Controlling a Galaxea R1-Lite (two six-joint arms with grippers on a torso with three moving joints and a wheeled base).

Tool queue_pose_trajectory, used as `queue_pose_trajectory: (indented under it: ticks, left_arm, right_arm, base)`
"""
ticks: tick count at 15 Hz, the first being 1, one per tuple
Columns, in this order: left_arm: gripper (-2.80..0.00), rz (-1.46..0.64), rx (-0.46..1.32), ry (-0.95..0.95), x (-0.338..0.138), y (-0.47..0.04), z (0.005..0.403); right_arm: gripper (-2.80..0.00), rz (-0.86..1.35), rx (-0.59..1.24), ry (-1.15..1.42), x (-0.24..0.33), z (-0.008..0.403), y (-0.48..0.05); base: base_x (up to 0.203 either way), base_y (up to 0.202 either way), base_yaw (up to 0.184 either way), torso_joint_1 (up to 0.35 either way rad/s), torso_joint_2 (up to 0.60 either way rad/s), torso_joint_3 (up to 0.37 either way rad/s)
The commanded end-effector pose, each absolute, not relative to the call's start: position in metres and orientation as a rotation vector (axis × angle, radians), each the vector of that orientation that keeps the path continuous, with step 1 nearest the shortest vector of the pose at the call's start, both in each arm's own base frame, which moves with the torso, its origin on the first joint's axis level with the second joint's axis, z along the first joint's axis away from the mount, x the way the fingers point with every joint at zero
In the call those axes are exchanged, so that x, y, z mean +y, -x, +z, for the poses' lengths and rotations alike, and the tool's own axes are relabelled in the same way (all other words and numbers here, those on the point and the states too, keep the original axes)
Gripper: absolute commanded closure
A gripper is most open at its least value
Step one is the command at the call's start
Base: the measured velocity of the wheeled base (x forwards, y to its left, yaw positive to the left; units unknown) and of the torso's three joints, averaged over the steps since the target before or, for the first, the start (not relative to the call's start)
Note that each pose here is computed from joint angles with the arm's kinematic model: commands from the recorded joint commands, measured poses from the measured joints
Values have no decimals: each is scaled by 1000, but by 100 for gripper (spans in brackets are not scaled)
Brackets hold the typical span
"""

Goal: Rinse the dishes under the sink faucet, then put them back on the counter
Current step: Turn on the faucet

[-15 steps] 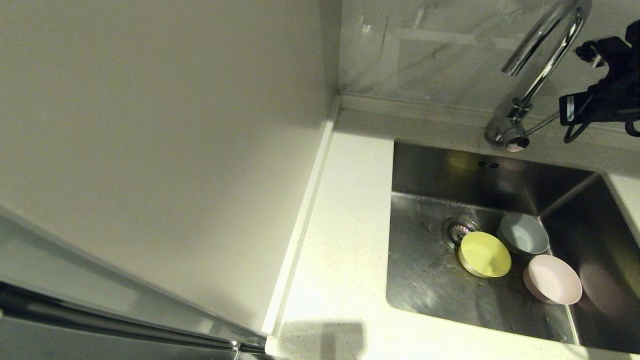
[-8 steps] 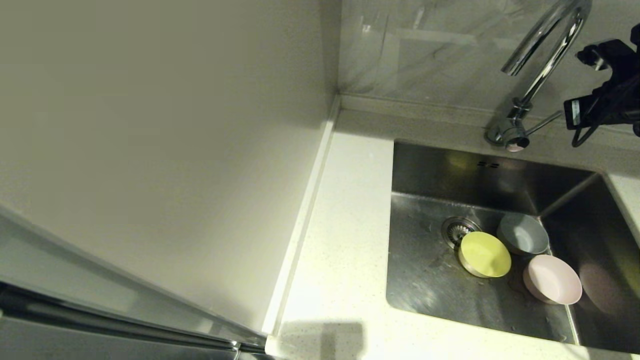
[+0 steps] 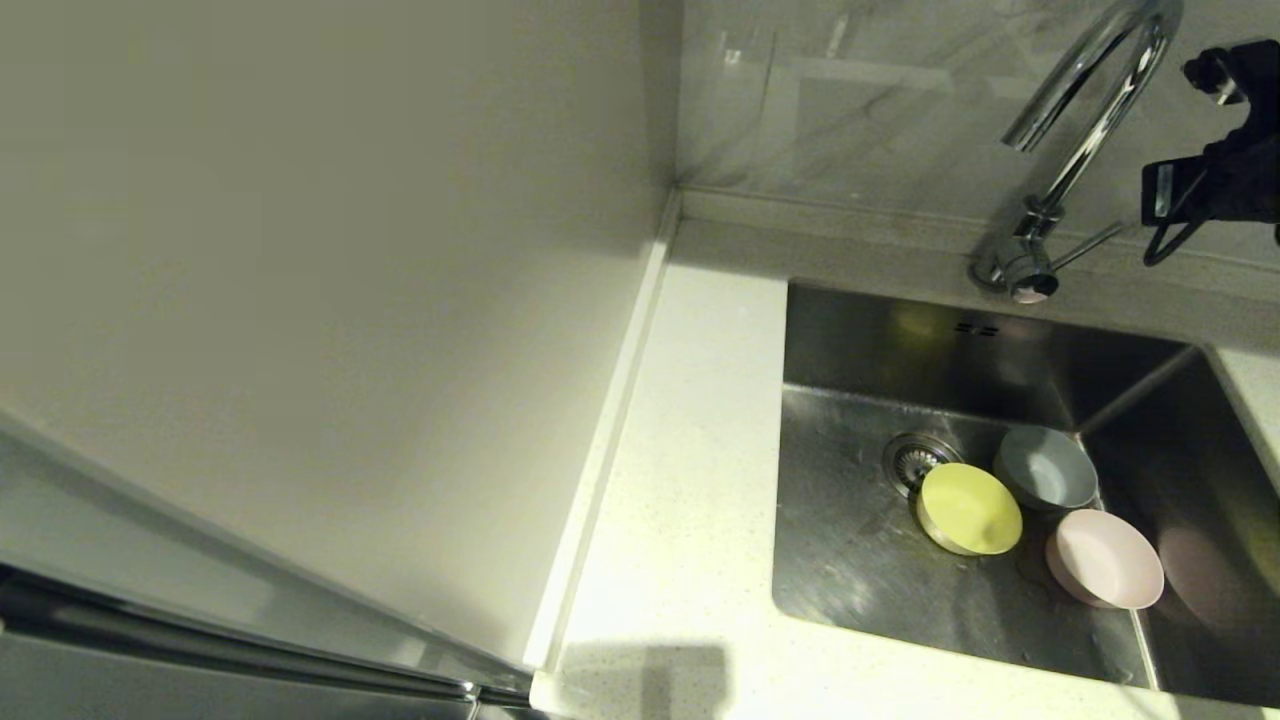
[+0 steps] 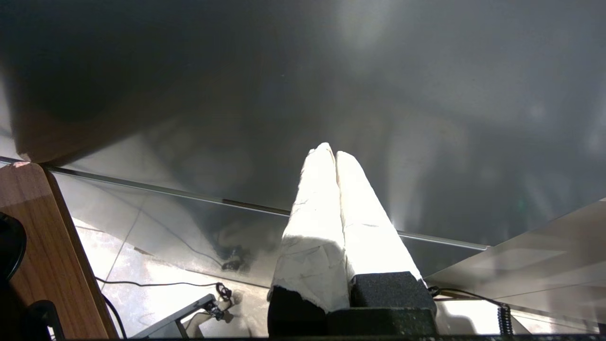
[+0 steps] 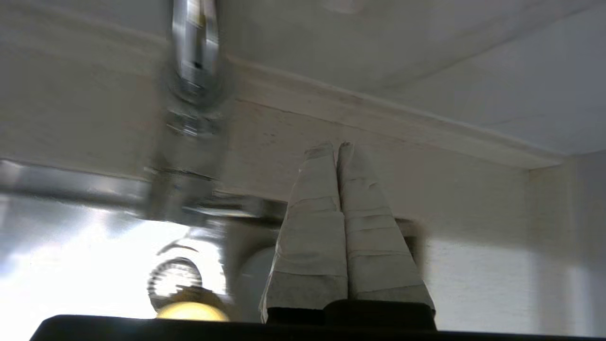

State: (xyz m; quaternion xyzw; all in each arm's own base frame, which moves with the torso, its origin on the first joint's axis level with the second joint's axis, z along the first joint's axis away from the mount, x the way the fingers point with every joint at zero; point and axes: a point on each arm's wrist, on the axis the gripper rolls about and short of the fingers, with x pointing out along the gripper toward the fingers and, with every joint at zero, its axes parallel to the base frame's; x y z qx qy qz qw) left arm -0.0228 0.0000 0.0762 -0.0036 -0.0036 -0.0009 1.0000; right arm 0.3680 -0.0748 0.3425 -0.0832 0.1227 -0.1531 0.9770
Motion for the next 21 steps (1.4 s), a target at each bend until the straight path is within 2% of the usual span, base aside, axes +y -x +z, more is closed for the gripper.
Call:
queue_pose_trajectory:
  ticks: [1, 14, 21]
  left_arm:
    - [0, -2, -5, 8, 0, 23, 75]
    - [0, -2, -5, 8, 0, 23, 75]
    - [0, -2, -5, 8, 0, 23, 75]
  right_arm:
    - [0, -276, 241, 95, -61, 340, -371]
    - [0, -256, 290, 132, -57, 321, -390]
    - [0, -332, 293, 284, -70, 323, -388]
  base:
    - [0, 0, 0, 0, 0, 0]
    - [0, 0, 0, 0, 0, 0]
    - [0, 0, 0, 0, 0, 0]
